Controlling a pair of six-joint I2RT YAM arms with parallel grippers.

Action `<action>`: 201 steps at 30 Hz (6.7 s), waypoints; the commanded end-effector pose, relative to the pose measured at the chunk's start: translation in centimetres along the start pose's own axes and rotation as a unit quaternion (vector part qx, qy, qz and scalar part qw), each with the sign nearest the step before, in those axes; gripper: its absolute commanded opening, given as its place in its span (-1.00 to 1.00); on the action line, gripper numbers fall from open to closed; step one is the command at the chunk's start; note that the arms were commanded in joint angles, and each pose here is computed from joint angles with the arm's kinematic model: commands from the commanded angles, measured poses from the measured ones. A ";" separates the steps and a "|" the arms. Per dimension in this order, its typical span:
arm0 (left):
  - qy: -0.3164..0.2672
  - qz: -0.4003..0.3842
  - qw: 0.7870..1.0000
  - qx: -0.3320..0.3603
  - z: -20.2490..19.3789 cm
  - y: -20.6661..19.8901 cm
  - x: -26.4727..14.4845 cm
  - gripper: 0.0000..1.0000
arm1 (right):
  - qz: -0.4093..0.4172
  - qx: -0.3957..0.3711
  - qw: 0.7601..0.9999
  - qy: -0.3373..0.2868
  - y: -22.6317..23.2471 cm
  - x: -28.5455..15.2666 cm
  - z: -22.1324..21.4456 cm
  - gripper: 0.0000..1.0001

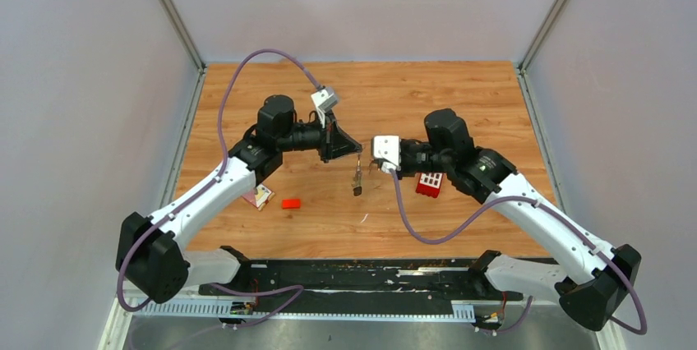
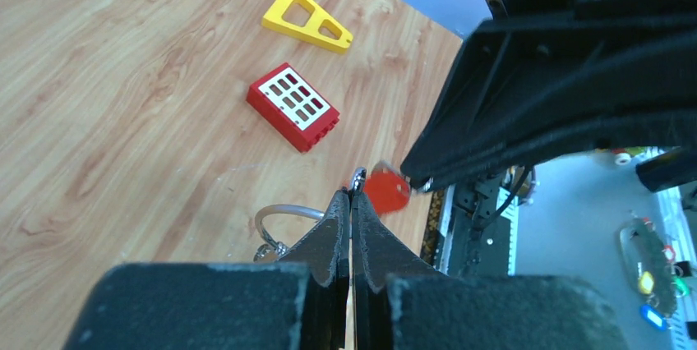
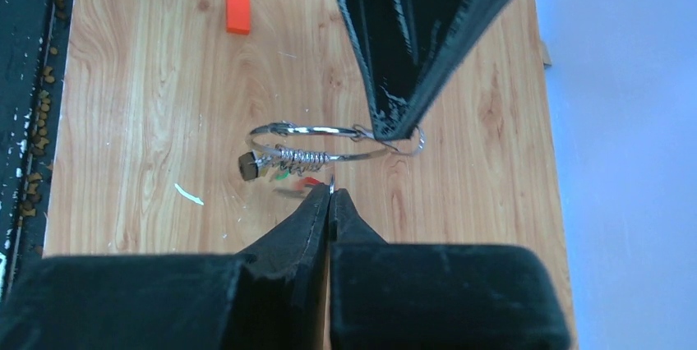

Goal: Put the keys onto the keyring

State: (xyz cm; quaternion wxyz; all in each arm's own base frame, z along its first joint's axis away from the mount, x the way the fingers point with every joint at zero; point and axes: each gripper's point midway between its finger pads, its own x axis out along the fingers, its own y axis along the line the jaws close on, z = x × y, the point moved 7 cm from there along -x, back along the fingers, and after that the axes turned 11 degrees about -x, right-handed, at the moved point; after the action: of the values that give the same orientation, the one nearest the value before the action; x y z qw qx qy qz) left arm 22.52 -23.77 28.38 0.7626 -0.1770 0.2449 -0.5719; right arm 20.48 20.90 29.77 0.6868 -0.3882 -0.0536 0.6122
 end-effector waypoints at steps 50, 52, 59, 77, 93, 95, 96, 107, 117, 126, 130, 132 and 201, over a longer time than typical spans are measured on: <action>-0.022 -0.010 0.997 -0.072 1.3 -2.6 0.2 -1.00 | -0.106 -0.122 0.985 0.056 0.3 0.6 1.7 -1.00; -0.022 -0.010 0.997 -0.073 1.2 -2.5 0.3 -1.00 | -0.107 -0.121 0.985 0.058 0.2 0.6 1.6 -1.00; -0.023 -0.010 0.997 -0.076 1.0 -2.4 0.4 -1.00 | -0.113 -0.119 0.985 0.056 0.1 0.6 1.8 -1.00; -0.019 -0.018 0.997 -0.077 0.6 -2.5 0.6 -1.00 | -0.134 -0.111 0.983 0.065 -0.5 0.7 1.9 -1.00; -0.020 -0.020 0.997 -0.075 0.6 -2.6 0.4 -1.00 | -0.132 -0.112 0.983 0.067 -0.5 0.8 1.8 -1.00; -0.020 -0.020 0.997 -0.074 0.7 -2.7 0.4 -1.00 | -0.127 -0.113 0.983 0.065 -0.3 0.8 1.8 -1.00; -0.021 -0.020 0.997 -0.074 0.7 -2.7 0.4 -1.00 | -0.125 -0.113 0.984 0.065 -0.3 0.9 1.8 -1.00; -0.022 -0.022 0.997 -0.074 0.7 -2.8 0.4 -1.00 | -0.108 -0.115 0.986 0.059 0.1 1.0 1.9 -1.00; -0.022 -0.025 0.997 -0.073 0.7 -2.8 0.4 -1.00 | -0.120 -0.108 0.985 0.060 -0.2 0.9 2.0 -1.00; -0.020 -0.025 0.997 -0.073 0.5 -2.7 0.5 -1.00 | -0.128 -0.102 0.984 0.064 -0.6 1.0 2.1 -1.00; -0.019 -0.026 0.997 -0.074 0.5 -2.7 0.5 -1.00 | -0.131 -0.100 0.984 0.064 -0.7 0.9 2.2 -1.00; -0.019 -0.026 0.997 -0.074 0.5 -2.7 0.5 -1.00 | -0.133 -0.100 0.984 0.063 -0.7 0.9 2.3 -1.00; -0.018 -0.020 0.997 -0.070 0.2 -2.4 0.6 -1.00 | -0.126 -0.104 0.985 0.052 -0.6 0.3 2.8 -1.00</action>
State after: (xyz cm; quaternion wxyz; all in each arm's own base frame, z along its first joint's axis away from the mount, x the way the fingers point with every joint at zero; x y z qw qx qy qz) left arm 21.06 -24.86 28.42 0.7439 -0.2471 0.2989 -0.5443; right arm 19.35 22.11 29.50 0.6975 -0.4962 -0.1024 0.5068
